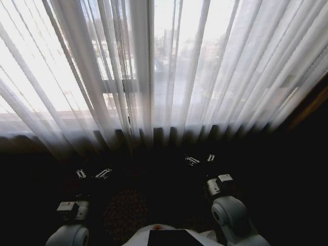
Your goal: Open the curtains by pulling them apart, changing their state from closed to fully open.
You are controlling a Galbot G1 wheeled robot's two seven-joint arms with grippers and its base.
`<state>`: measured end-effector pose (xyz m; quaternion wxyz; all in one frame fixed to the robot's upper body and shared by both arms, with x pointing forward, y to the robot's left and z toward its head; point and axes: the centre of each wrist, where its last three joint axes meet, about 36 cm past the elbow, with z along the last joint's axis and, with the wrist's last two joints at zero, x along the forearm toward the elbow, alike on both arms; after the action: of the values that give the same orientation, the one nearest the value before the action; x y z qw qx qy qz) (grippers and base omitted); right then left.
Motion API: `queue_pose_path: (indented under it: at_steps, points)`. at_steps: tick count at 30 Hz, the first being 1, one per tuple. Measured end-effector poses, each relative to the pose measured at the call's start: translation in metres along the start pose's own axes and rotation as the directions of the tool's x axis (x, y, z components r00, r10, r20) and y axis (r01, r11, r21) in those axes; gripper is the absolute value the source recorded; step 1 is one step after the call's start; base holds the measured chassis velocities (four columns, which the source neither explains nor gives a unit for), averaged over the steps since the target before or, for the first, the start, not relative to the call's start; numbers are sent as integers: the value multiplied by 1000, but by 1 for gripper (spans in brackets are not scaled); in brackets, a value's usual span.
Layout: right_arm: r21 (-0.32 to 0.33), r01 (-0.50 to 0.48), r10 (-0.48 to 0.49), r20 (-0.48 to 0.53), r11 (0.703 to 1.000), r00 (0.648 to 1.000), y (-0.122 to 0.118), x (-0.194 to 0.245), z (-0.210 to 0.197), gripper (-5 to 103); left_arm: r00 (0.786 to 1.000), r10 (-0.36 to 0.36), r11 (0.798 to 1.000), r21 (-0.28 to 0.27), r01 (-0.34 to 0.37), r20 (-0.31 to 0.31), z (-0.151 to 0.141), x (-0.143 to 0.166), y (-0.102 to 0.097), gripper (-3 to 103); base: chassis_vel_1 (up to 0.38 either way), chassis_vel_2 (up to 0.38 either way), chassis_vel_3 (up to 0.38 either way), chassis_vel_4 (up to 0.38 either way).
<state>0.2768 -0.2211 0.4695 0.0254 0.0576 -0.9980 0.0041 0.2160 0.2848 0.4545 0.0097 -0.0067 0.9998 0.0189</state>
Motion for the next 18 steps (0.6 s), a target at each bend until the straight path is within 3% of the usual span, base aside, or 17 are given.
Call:
queue_pose_path:
  at_steps: [4, 7, 18]
  points:
    - [-1, 8, -8, 1, 1000, 1000, 0, 1, 0, 100, 1000, -1, 1000, 1, 1, 2, 0, 0, 0, 100, -159, 107, 149, -134]
    - [-4, 20, -20, 2, 1000, 1000, 2, 1, -1, 100, 998, -55, 998, 4, 55, 2, 1, -1, 0, 100, -145, 145, 135, -149]
    - [-11, 26, -26, -2, 1000, 1000, 4, 0, 1, 100, 997, -71, 997, 6, 71, 1, 5, -2, 1, 100, -148, 173, 153, -171]
